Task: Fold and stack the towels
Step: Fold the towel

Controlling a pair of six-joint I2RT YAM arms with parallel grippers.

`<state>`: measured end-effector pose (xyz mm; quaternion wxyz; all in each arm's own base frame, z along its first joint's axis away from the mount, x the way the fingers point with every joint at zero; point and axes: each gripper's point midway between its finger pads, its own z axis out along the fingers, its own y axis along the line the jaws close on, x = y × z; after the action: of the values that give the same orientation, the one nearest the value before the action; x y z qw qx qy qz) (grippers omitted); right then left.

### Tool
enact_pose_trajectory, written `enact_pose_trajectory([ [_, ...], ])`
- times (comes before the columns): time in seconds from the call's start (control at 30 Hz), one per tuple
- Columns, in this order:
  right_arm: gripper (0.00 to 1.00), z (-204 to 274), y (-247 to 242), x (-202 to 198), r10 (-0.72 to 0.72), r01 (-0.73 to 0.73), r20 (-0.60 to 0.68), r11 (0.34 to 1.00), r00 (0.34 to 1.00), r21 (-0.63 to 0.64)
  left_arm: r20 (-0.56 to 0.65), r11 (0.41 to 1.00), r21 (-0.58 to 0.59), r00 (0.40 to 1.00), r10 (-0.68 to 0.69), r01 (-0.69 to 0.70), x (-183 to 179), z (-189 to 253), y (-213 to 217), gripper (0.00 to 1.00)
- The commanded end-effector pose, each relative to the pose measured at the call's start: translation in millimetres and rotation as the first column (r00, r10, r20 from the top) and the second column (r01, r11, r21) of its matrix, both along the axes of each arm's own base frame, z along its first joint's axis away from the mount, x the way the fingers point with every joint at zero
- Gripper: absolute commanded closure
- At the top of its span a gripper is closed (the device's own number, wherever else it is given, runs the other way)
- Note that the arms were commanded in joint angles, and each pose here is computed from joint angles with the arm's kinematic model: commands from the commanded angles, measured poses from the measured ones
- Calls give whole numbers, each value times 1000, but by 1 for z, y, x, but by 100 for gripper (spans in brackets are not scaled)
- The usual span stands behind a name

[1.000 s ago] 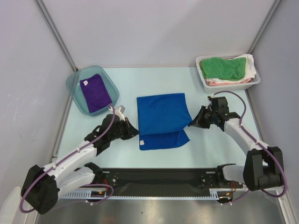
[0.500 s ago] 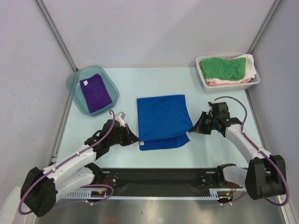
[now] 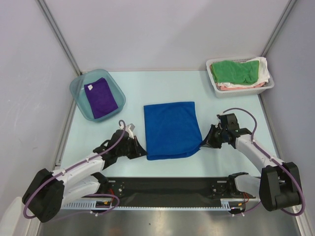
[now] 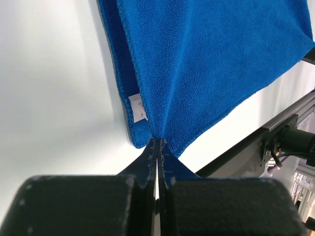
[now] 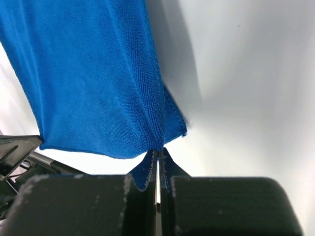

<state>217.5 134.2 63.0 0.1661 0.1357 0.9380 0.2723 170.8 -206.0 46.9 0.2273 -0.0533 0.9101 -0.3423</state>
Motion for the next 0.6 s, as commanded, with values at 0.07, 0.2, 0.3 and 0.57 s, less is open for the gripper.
enact_pose_trajectory([
  [0.07,100,-1,-2,-4,-6,6,3,1000,1000,-12,-1,999,-41,999,-32,32,-2,2,-10,100],
  [0.2,100,3,-3,-4,-2,2,8,1000,1000,-14,5,998,-47,999,-36,37,-1,6,-11,100],
  [0.3,100,15,-3,3,2,-2,29,1000,1000,-20,43,999,-35,999,-32,33,5,21,-10,100],
  [0.57,100,38,-4,5,5,-3,69,1000,998,-19,123,1000,-21,992,3,0,9,53,1,100],
])
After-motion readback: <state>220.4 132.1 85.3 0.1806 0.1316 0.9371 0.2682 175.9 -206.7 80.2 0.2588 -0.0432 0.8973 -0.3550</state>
